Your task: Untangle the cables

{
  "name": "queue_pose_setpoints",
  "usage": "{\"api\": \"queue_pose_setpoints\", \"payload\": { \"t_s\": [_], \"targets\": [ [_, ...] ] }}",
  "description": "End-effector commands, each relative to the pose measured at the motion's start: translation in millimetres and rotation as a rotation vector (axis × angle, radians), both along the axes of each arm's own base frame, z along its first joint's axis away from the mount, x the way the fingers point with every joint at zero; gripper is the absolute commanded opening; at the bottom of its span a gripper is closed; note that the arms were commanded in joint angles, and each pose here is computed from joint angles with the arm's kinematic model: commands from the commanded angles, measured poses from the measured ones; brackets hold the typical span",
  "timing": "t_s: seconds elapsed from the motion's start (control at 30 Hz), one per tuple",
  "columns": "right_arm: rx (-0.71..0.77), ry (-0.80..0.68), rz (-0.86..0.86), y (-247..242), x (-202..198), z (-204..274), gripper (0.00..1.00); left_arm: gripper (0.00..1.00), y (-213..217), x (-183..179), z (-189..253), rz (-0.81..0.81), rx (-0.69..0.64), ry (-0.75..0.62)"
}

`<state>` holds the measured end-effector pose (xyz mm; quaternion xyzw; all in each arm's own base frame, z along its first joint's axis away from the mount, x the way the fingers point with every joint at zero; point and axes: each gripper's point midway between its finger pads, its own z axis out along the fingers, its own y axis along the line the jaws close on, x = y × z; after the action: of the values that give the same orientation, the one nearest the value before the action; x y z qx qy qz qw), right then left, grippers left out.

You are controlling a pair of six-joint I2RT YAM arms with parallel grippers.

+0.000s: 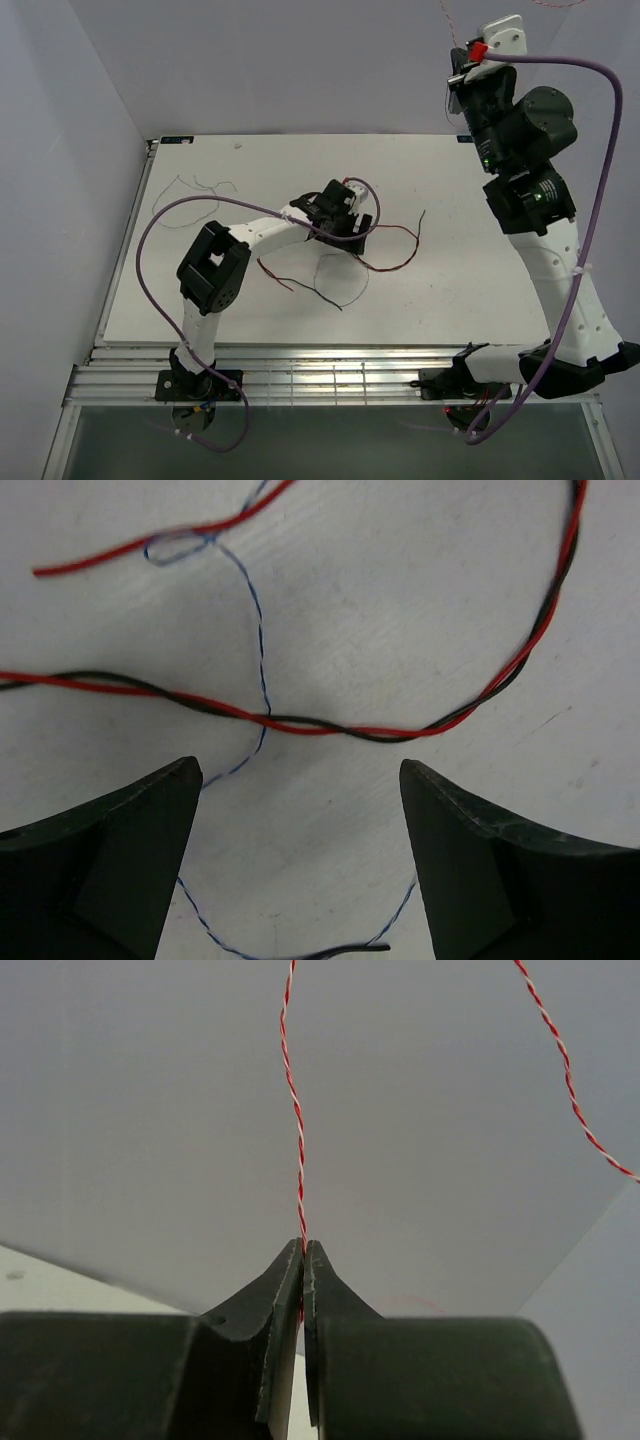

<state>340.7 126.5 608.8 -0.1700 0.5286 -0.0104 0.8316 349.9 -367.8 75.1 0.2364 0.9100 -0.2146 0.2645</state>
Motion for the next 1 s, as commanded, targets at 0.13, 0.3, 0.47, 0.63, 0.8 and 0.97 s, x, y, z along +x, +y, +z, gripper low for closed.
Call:
{"api": "queue_pose_setpoints", "payload": {
  "t_s": [0.13,0.3,0.47,0.63,0.8,0.97],
  "targets": [
    [0.005,0.137,-0.132,-36,62,-63,0.08,0.91,65,-46,-10,0.156,0.137,0.036],
    [-0.023,0.258,-0.157,-69,98,-135,0.08,0.88,88,-69,-20,0.138,0.161,0.046],
    [0.000,0.357,-0.138,-102,125,-195,0.08,0.76,84,-75,-35,0.127,0.165,0.102],
    [0.026,0.478,-0.187,-146,151,-262,0.08,0.67,82,-66,-37,0.147,0.181,0.091],
    [0.078,0.567,-0.154,-163,171,-316,0.08,0.49,77,-60,-39,0.154,0.181,0.088],
    [0.114,0.674,-0.158,-174,193,-370,0.08,0.32,79,-52,-41,0.181,0.210,0.068]
  ]
}}
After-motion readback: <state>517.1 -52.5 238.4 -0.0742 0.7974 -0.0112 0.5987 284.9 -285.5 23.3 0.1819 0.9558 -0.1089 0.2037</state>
